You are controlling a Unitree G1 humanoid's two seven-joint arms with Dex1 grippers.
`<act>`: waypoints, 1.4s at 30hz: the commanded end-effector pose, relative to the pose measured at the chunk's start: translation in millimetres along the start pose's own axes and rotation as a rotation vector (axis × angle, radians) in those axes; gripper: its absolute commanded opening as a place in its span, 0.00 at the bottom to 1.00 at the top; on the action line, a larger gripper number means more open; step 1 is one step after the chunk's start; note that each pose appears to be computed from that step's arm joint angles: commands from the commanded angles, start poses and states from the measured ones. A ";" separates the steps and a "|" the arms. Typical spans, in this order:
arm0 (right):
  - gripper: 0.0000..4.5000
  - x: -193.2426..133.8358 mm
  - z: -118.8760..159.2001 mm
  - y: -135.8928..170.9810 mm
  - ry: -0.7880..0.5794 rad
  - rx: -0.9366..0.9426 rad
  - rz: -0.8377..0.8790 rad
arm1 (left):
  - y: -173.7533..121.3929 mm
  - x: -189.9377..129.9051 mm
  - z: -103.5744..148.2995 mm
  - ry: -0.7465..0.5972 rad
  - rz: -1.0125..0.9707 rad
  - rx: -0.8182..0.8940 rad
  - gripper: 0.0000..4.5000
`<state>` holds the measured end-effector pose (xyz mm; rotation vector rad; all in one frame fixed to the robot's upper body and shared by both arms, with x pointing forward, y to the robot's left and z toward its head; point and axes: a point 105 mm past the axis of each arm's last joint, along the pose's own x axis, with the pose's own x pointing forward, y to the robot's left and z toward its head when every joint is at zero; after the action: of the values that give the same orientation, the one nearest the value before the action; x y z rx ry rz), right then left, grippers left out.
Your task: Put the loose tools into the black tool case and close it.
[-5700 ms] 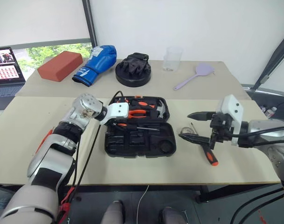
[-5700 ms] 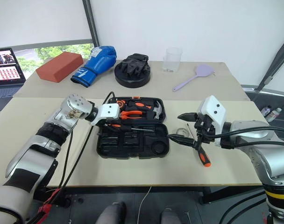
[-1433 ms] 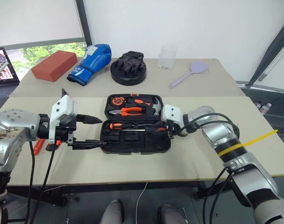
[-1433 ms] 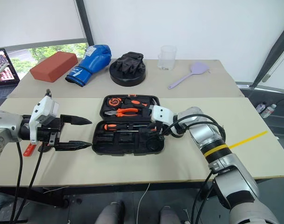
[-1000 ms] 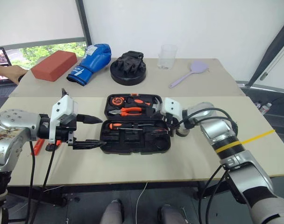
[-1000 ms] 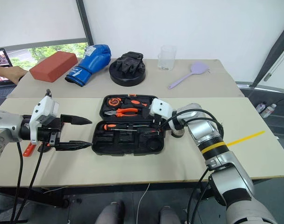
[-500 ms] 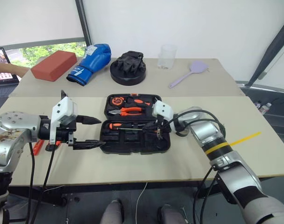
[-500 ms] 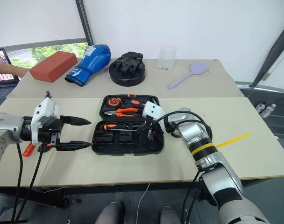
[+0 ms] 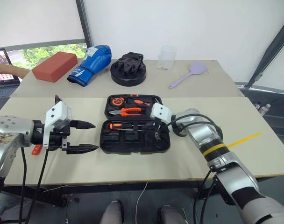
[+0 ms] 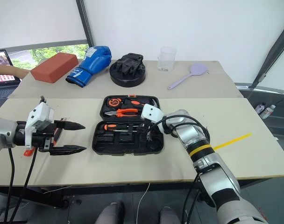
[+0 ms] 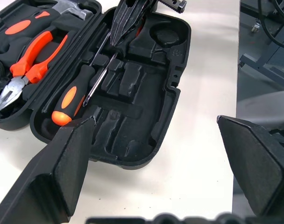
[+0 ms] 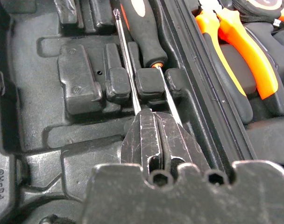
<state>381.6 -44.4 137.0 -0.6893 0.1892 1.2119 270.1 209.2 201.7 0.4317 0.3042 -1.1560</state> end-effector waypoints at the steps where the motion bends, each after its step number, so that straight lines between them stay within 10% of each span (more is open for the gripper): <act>1: 0.01 0.6 3.4 13.4 -0.050 0.050 0.071 | 3.1 -7.6 4.7 -0.004 0.041 0.030 1.00; 4: 0.01 -21.8 48.4 4.1 -0.244 0.104 0.072 | 3.5 -13.5 1.0 -0.004 0.090 -0.012 1.00; 9: 0.34 -82.4 102.2 11.8 -0.459 0.186 0.153 | -5.4 -39.8 -17.7 -0.010 0.288 -0.165 1.00; 18: 0.98 -127.6 102.1 34.9 -0.451 0.187 0.218 | -41.0 -118.2 -87.5 0.078 0.807 -0.507 1.00; 42: 0.98 -124.0 93.6 43.3 -0.422 0.152 0.134 | 71.4 -135.4 -107.5 0.248 1.018 -0.767 1.00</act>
<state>282.8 -77.3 240.5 -0.2659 0.0339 1.4359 281.3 386.5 161.0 -0.0355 0.6567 0.0286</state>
